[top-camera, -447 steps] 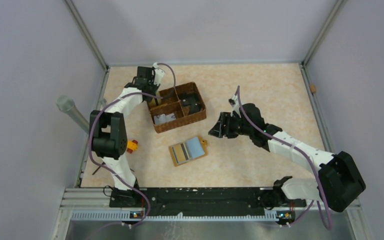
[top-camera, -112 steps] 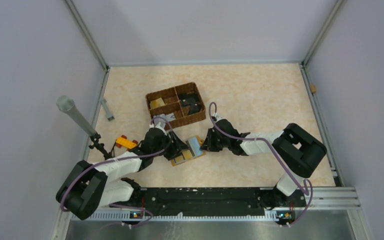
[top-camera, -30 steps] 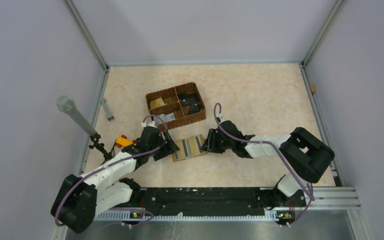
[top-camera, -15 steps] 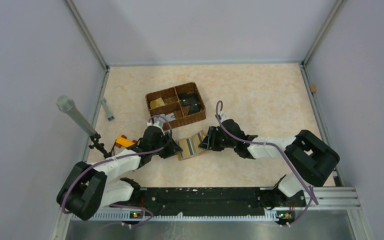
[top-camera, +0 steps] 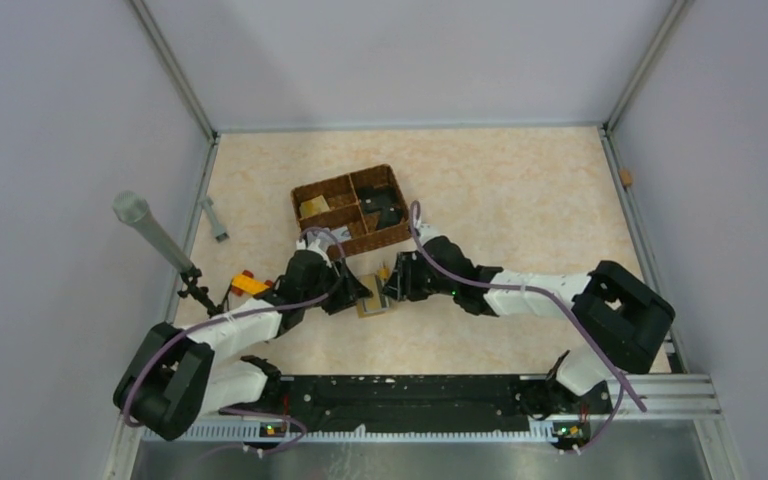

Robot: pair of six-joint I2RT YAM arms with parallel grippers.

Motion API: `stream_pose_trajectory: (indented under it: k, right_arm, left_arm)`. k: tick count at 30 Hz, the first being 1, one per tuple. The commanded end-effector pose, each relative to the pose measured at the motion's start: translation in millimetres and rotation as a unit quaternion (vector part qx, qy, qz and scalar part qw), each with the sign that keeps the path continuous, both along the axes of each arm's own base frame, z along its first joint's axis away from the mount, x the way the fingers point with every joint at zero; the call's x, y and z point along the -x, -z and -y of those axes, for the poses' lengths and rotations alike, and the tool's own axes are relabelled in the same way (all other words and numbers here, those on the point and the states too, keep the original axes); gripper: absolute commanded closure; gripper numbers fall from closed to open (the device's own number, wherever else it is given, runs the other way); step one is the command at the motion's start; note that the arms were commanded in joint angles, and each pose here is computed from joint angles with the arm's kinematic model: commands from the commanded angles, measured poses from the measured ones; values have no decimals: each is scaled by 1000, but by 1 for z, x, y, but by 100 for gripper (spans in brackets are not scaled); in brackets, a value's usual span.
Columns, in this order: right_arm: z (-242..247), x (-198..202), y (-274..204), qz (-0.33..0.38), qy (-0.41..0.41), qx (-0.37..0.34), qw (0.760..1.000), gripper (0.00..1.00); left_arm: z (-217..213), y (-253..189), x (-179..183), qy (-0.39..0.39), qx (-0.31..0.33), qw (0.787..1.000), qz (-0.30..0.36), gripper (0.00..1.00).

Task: Put the credit cards into the card holder
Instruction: Close the card holder at the center of the board.

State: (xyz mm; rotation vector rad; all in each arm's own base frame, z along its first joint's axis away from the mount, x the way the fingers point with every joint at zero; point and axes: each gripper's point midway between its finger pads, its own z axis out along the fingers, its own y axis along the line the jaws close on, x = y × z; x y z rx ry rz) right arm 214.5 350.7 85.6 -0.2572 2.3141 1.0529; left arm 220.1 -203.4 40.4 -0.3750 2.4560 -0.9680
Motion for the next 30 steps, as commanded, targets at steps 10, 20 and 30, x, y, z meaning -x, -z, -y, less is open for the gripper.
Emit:
stream_pose_trajectory:
  k: [10,20,30]
  right_arm:
    - [-61,21,-21,80,-84,34,993,43]
    - [-62,10,-30,115,-81,17,990,34]
    - [-87,-14,-10,102,-98,20,990,45]
  left_arm:
    - [-67,-16,-1,-132,-55,989,38,34]
    - [-83,-43,-3,-151,-39,983,95,26]
    - [-96,-32,-1,-185,-43,979,73,26]
